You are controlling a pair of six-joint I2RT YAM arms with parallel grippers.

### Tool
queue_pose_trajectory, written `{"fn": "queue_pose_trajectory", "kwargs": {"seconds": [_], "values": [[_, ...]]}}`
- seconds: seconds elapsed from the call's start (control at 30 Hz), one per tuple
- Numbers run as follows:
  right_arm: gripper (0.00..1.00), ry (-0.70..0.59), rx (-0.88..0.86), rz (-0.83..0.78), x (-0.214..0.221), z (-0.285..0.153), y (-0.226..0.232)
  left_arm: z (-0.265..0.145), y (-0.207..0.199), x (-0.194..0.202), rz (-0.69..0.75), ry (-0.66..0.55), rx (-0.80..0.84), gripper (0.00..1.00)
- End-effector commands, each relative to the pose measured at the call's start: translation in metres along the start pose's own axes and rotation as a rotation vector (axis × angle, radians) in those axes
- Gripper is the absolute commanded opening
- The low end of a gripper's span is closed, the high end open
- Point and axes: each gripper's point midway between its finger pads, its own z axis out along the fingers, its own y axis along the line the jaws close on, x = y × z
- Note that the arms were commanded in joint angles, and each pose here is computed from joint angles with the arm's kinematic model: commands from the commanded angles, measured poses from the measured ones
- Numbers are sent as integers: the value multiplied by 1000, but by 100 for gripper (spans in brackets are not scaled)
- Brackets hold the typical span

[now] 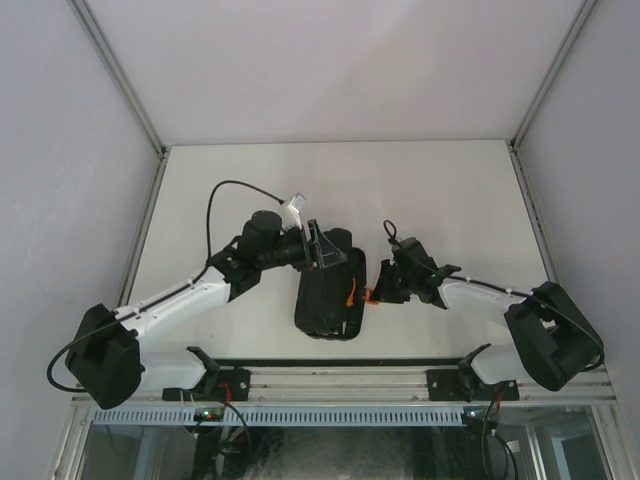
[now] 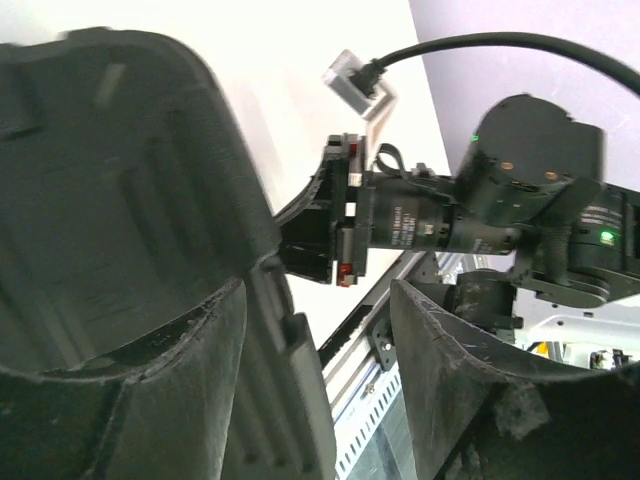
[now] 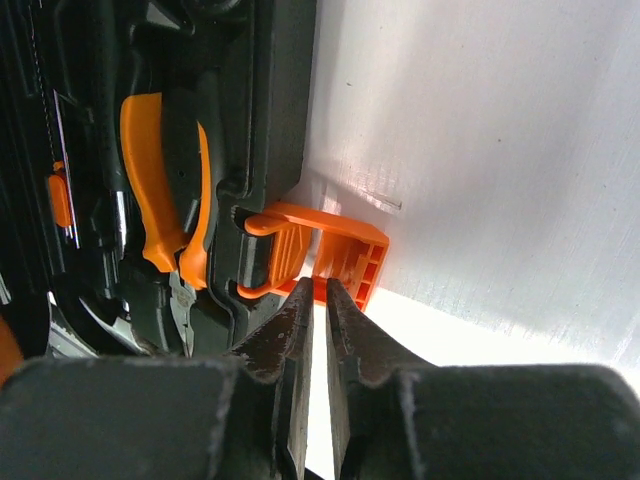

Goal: Sort the tools into containers
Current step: Close the storage box at the center of the board.

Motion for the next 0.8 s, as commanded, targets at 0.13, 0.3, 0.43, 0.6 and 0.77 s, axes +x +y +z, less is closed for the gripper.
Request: {"fn": "queue_pose_trajectory", "kwargs": {"seconds": [0.13,0.3,0.43,0.6,0.77], "values": [[9,-21,-20,-13,-5,-8,9,3,-1,-7,14,2,-29,66],[9,-34,-15,-14,-8,-11,8,-2,-6,-15,44,-12,-38,67],[9,-71,1,-23,-13,-19,6,-11,-1,-20,89,-30,-92,69],[15,-188,40,-43,-30,-44,3,-23,18,-18,159,-41,-181,73],[24,-278,98,-47,-39,-68,-7,-27,42,-4,194,-11,-245,77]]}}
